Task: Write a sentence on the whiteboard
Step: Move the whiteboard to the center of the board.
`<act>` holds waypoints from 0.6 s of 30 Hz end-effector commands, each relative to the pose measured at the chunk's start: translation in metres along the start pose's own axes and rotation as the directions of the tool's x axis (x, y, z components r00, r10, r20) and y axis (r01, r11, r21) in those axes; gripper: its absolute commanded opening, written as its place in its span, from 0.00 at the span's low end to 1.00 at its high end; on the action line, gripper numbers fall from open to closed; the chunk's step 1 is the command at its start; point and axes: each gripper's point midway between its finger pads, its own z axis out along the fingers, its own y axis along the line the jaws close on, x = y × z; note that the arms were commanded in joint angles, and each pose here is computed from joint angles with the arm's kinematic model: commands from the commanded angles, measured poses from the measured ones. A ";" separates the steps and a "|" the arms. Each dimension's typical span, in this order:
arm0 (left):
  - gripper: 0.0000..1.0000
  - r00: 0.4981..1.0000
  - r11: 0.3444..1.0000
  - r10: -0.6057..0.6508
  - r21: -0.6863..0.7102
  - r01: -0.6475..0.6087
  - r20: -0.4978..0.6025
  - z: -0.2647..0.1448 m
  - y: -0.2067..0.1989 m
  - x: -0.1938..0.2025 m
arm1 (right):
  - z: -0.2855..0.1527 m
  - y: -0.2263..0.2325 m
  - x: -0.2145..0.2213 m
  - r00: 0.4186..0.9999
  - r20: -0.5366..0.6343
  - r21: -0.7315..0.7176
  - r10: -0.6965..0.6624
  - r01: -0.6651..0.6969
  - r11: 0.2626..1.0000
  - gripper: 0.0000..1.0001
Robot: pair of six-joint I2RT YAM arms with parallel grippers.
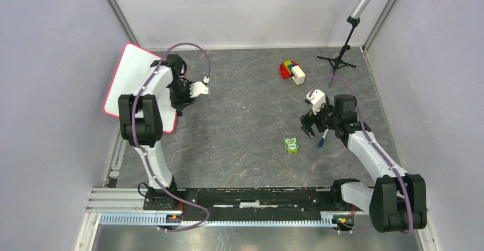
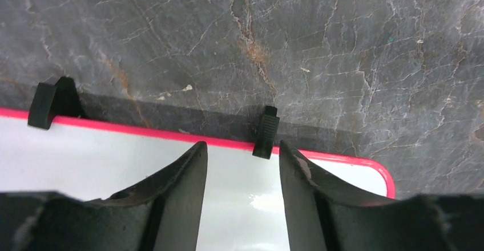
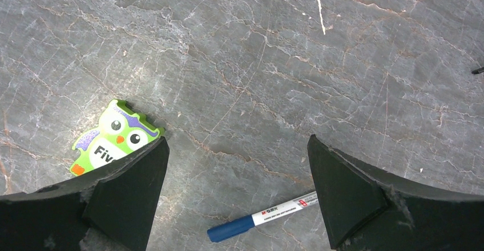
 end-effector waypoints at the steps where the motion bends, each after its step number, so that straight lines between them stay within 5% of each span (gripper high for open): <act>1: 0.53 0.994 0.994 0.109 0.030 -0.109 -0.003 0.007 0.004 0.003 | -0.001 -0.007 -0.010 0.999 0.013 0.021 -0.029 0.029 0.999 0.97; 18: 0.46 0.983 0.980 0.172 0.115 -0.165 -0.062 0.037 -0.019 0.035 | 0.000 -0.009 -0.009 0.999 0.003 0.028 -0.035 0.035 0.999 0.97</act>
